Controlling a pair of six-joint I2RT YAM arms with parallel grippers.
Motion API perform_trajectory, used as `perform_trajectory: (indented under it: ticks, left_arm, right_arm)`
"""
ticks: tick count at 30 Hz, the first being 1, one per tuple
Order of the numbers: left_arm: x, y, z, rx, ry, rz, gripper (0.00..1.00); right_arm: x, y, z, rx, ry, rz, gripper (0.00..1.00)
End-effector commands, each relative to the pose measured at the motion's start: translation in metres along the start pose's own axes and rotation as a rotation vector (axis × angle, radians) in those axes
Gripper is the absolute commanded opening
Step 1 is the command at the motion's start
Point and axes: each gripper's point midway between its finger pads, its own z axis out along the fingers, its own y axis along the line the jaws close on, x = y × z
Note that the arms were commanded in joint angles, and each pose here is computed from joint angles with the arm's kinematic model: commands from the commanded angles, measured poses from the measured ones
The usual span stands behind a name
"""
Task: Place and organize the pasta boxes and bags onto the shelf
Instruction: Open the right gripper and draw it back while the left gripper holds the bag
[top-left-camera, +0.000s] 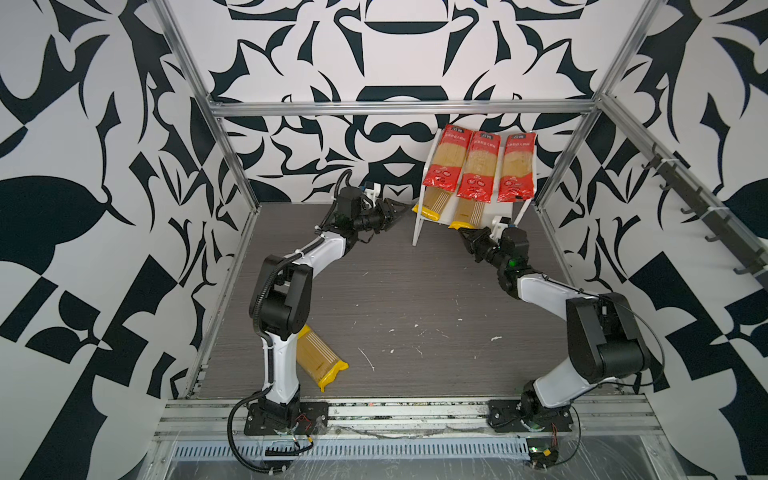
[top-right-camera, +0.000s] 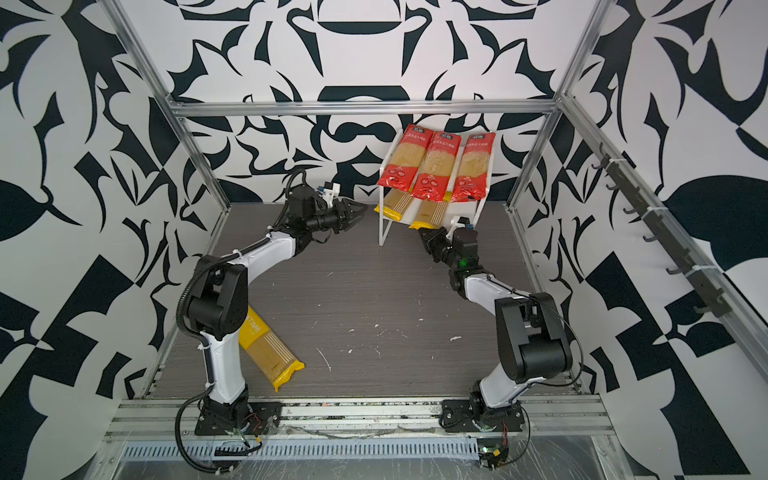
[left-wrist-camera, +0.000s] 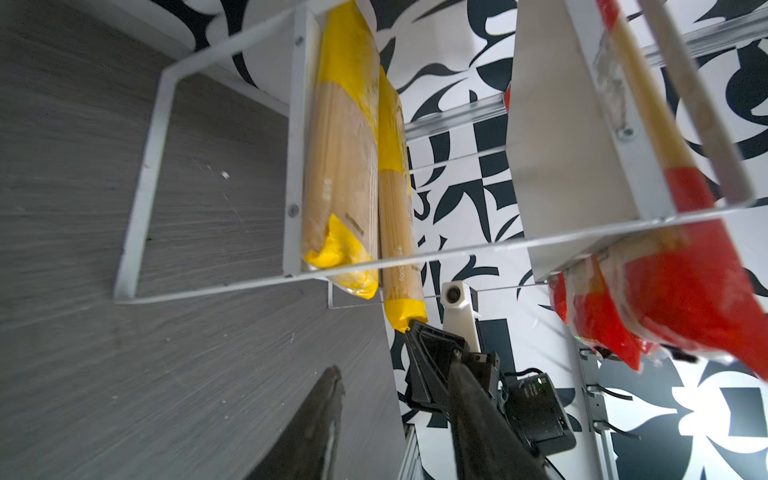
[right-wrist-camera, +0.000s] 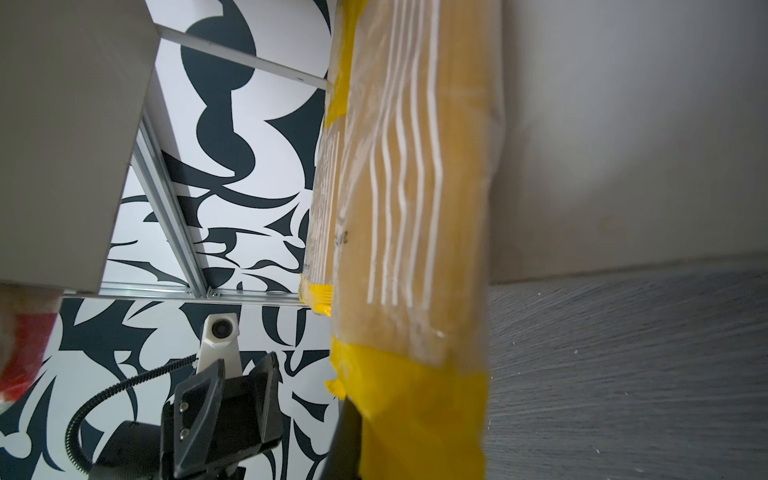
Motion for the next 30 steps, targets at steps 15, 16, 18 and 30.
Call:
perform_trajectory:
  ticks: [15,16,18,30]
  left_arm:
    - [-0.038,0.055,0.065,-0.109,0.052,0.056,0.41]
    - [-0.036,0.055,0.069,-0.106,0.058,0.058,0.39]
    - [-0.032,0.052,0.077,-0.099,0.069,0.066,0.37]
    - [0.011,0.025,0.087,-0.087,0.153,0.135,0.25]
  right_arm:
    - [0.045,0.023,-0.036,-0.066,0.146,-0.09,0.41]
    - [0.048,0.019,-0.039,-0.056,0.15,-0.089,0.41]
    - [0.055,0.012,-0.044,-0.042,0.156,-0.086,0.41]
    - [0.07,-0.005,-0.049,-0.013,0.175,-0.07,0.4]
